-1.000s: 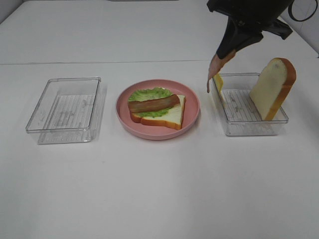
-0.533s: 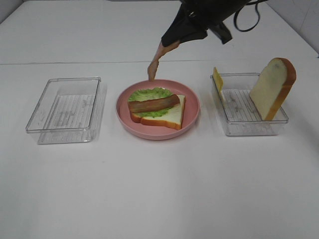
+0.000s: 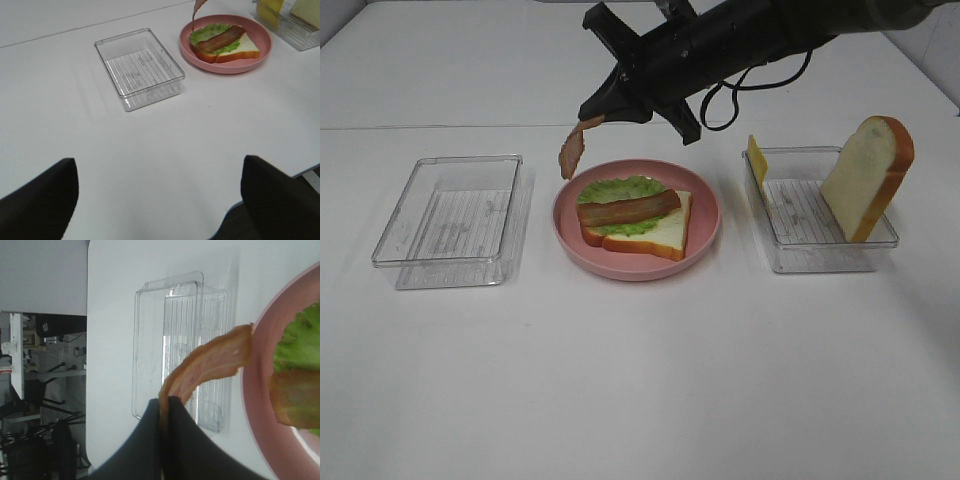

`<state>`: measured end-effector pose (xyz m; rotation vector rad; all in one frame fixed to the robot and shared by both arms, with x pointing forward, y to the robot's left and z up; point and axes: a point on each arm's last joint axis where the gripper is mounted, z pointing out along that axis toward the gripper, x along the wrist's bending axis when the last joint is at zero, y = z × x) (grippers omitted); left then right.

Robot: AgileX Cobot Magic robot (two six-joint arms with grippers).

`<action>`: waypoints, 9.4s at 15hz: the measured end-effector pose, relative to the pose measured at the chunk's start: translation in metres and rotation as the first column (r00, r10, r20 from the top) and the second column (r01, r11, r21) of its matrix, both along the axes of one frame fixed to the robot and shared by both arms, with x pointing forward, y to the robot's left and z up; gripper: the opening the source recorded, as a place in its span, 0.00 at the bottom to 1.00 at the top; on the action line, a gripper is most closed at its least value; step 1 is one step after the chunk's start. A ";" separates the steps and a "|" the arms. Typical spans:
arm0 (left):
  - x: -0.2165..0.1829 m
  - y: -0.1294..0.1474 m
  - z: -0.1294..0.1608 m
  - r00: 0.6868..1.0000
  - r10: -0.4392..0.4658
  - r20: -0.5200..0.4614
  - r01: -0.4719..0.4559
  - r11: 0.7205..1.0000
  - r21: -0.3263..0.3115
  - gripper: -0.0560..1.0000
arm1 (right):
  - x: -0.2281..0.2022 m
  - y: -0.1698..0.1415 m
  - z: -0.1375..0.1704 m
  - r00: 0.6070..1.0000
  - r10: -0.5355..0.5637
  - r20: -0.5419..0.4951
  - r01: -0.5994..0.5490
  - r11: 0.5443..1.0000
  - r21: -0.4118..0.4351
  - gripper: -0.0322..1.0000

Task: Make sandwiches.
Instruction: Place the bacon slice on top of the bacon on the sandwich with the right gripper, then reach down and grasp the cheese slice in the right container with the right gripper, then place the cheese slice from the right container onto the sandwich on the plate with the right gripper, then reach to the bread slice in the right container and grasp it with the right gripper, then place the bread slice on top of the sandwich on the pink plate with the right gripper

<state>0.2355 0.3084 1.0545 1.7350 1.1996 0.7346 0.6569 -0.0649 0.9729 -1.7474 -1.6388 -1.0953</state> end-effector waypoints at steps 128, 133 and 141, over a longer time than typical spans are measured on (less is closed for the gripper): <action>0.000 0.000 0.000 1.000 0.000 0.001 0.000 1.000 0.000 0.84 | 0.025 -0.222 0.035 0.988 -0.094 -0.119 -0.032 0.636 -0.771 0.77; 0.000 0.000 0.000 1.000 0.000 0.001 0.000 1.000 0.000 0.84 | 0.029 -0.222 0.014 0.982 -0.092 -0.167 -0.071 0.639 -0.766 0.51; 0.000 0.000 0.000 1.000 0.000 0.001 0.000 1.000 0.000 0.84 | 0.022 -0.216 0.041 0.988 -0.091 -0.126 -0.029 0.688 -0.725 0.21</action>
